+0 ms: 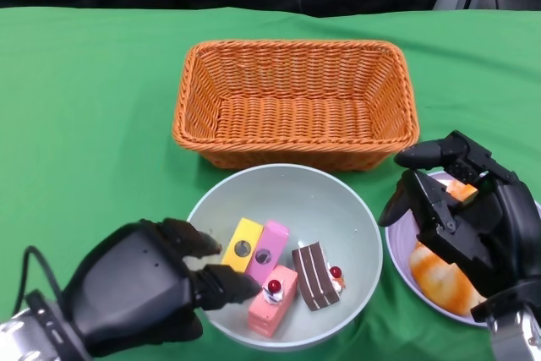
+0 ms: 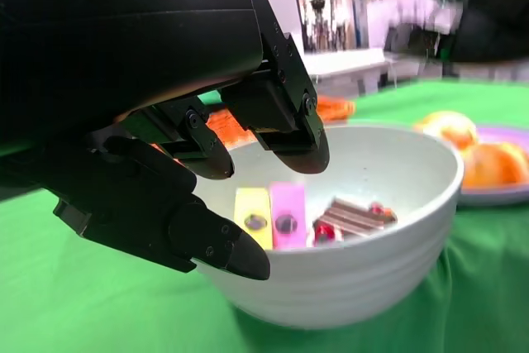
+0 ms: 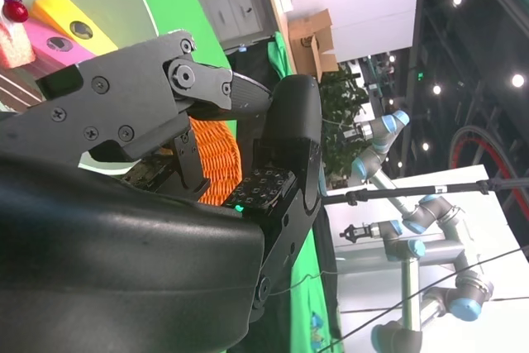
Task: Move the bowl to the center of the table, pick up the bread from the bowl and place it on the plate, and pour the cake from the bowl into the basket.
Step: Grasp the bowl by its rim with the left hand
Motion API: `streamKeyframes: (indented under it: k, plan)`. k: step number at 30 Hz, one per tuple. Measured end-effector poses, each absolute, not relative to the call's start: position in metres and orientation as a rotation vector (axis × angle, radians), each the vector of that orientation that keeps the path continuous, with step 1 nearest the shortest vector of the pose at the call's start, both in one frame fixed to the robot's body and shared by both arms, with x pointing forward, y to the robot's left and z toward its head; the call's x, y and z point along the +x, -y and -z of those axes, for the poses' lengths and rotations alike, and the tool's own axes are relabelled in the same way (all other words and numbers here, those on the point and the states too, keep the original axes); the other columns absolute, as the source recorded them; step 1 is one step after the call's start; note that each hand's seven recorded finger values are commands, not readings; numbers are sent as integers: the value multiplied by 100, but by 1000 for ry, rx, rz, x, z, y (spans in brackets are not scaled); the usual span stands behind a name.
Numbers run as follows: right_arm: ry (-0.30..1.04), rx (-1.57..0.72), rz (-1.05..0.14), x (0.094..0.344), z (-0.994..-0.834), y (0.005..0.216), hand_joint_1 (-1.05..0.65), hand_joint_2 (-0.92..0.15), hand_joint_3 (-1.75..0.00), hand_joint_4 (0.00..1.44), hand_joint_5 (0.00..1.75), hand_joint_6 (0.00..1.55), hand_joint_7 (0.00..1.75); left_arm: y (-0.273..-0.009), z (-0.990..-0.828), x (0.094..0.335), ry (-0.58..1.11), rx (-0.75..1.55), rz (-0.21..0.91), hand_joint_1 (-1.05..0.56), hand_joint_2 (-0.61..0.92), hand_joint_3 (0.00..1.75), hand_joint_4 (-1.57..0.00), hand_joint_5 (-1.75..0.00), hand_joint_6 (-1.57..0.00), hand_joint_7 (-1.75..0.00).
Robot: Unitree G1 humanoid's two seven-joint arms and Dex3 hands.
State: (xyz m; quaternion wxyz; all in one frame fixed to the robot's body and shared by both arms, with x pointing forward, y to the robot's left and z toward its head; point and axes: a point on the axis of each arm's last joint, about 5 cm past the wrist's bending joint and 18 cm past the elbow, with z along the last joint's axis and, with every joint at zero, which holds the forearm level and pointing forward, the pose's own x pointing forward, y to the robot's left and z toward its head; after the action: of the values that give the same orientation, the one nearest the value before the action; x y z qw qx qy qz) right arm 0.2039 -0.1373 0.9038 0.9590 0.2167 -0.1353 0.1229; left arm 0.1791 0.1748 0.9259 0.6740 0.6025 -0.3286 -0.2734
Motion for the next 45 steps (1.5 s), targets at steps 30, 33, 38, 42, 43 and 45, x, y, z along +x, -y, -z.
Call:
streamKeyframes:
  k: [30,33,38,42,43,45]
  plan:
    - [295,436,-260,202,-902,136,-9,-70,-74,80,151,82,107,-151,-909,193,539,1496,748,-42,88,0,-85,-1,-84,0]
    - [299,425,-258,201,-902,135,-11,-70,-73,80,151,81,106,-150,-894,196,630,1395,701,-38,88,0,-94,-5,-93,-4]
    - [302,409,-253,201,-901,135,-12,-70,-72,79,152,81,107,-148,-876,205,727,1243,661,-27,83,0,-110,-47,-119,-9]
    - [296,412,-251,200,-899,134,-11,-68,-77,78,155,80,110,-154,-868,215,715,1180,642,-15,90,4,-75,-152,-97,-81]
    - [295,412,-250,200,-899,134,-10,-68,-80,78,156,80,110,-155,-867,216,705,1163,640,-13,91,11,-70,-164,-81,-116]
    - [294,411,-250,200,-899,134,-8,-66,-86,78,157,79,112,-156,-867,216,701,1113,640,-13,92,23,-67,-172,-69,-147]
